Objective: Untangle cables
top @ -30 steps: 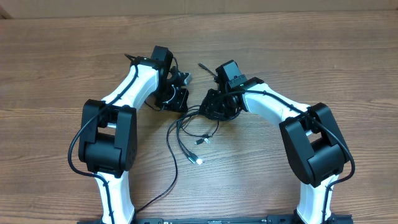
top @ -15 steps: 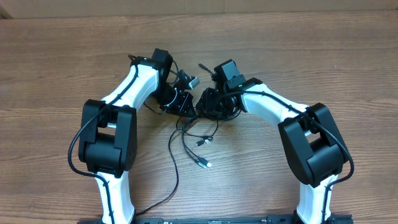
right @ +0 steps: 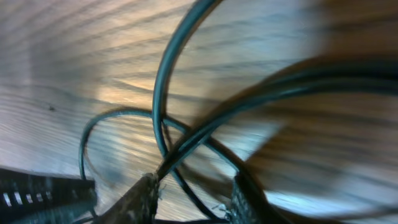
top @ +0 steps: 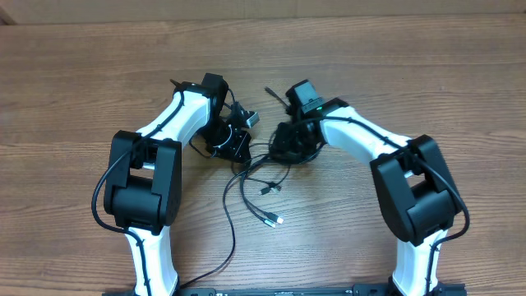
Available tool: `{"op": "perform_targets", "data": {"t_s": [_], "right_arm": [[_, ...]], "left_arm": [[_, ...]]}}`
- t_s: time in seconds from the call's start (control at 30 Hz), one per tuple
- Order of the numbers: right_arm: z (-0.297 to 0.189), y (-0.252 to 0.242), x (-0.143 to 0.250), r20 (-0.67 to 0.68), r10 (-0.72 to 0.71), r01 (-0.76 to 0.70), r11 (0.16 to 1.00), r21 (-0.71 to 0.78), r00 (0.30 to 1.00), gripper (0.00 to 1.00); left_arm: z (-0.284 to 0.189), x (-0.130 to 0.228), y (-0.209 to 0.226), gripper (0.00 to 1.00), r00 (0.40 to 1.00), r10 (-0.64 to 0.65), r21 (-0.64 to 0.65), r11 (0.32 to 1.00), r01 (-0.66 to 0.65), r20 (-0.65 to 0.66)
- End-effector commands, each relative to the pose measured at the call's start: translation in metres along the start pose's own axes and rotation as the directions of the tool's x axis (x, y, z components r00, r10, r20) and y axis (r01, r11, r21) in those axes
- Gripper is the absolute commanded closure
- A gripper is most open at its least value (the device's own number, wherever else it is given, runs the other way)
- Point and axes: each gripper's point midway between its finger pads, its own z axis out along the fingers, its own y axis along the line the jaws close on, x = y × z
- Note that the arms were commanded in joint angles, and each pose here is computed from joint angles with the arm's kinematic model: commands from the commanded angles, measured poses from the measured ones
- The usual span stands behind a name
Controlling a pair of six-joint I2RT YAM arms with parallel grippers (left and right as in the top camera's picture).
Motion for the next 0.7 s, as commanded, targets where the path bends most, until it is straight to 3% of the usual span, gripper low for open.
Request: {"op": "perform_targets", "data": {"t_s": [0.0,0.17,0.4,0.67], "right_arm": [[-0.047,0.019,-0.022,0.102,-0.048,0.053,0.997,-0.053,0.994,0.58],[-0.048,0.027,-0.023,0.119,-0.066,0.075,0.995,-0.072,0.991,0.52],[-0.048,0.042,-0.040,0.203,-0.088,0.110,0.989,-0.098,0.975,0.53],[-0.030,0.012,-0.060,0.277,0.013,-0.022,0.999,0.029,0.961,0.55]], "left_arm": [[0.002,0.005,0.004,0.90,1.000,-0.025,-0.046,0.999,0.024,-0.017],[0.006,0.008,0.001,0.90,0.999,-0.011,-0.044,0.999,0.010,-0.031],[0.018,0.019,-0.003,0.88,0.998,0.004,-0.040,0.999,-0.007,-0.066],[0.031,0.042,0.012,0.86,0.991,-0.048,-0.106,0.994,0.035,-0.125]]}}
